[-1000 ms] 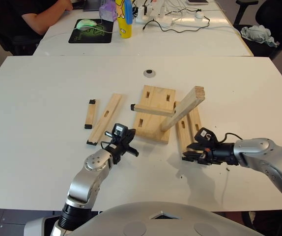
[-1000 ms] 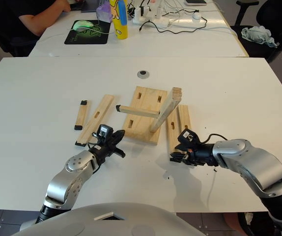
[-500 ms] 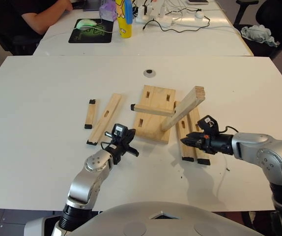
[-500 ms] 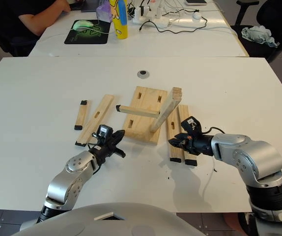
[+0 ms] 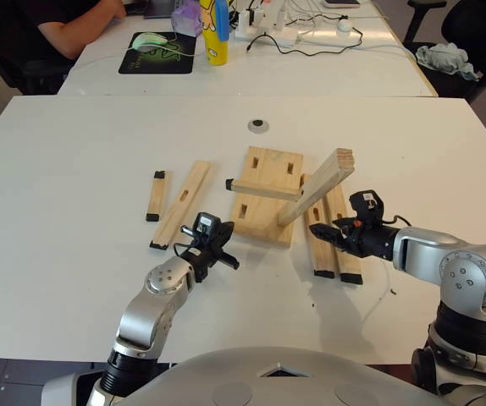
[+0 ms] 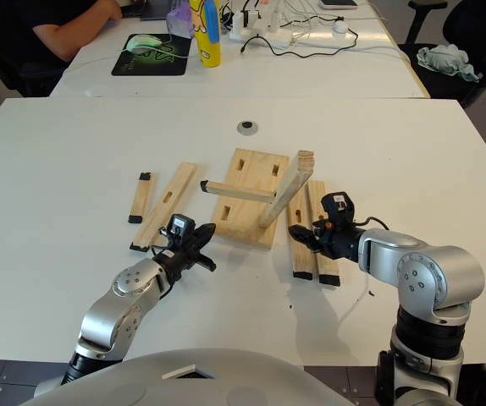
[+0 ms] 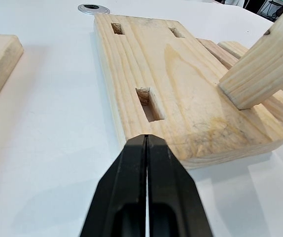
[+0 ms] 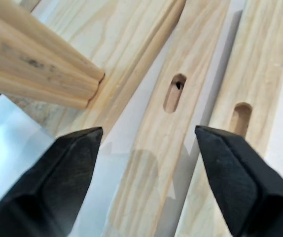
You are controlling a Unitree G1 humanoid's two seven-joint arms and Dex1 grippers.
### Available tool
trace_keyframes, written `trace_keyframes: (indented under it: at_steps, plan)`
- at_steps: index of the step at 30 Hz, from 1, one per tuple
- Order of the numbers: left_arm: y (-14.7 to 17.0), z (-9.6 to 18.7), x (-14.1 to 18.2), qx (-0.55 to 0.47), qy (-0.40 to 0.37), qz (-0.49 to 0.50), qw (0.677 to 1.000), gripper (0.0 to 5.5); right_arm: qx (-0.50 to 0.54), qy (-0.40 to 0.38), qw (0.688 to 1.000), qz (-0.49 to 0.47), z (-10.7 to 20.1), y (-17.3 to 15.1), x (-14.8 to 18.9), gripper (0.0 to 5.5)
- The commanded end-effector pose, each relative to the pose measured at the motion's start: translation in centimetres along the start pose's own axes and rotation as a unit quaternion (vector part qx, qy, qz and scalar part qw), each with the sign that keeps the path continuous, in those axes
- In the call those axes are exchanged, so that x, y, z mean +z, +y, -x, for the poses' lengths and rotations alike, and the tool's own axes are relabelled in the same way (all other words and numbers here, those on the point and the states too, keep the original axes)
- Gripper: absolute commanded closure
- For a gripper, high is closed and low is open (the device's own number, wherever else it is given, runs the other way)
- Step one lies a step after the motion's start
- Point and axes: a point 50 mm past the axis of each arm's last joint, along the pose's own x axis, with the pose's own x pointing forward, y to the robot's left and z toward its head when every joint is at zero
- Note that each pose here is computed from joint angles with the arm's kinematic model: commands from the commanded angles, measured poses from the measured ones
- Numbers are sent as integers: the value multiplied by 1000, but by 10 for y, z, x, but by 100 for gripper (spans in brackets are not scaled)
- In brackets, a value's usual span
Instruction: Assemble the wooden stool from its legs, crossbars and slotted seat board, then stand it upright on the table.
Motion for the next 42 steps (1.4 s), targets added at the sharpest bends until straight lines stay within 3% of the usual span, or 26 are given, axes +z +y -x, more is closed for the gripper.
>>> trace_keyframes:
  at_steps: [1, 26, 35, 42]
  plan:
    - [1, -2, -11, 2, 36, 8, 999, 550, 1, 3, 1000, -6, -5, 7, -3, 129]
    - [1, 0, -9, 15, 32, 16, 999, 550, -68, 65, 996, -3, -24, 7, -14, 129]
    - [4, -2, -4, 4, 34, 3, 999, 550, -108, 101, 988, 33, -28, 13, -26, 263]
    - [6, -2, -4, 1, 37, -3, 999, 550, -120, 79, 989, 30, -31, 14, -11, 340]
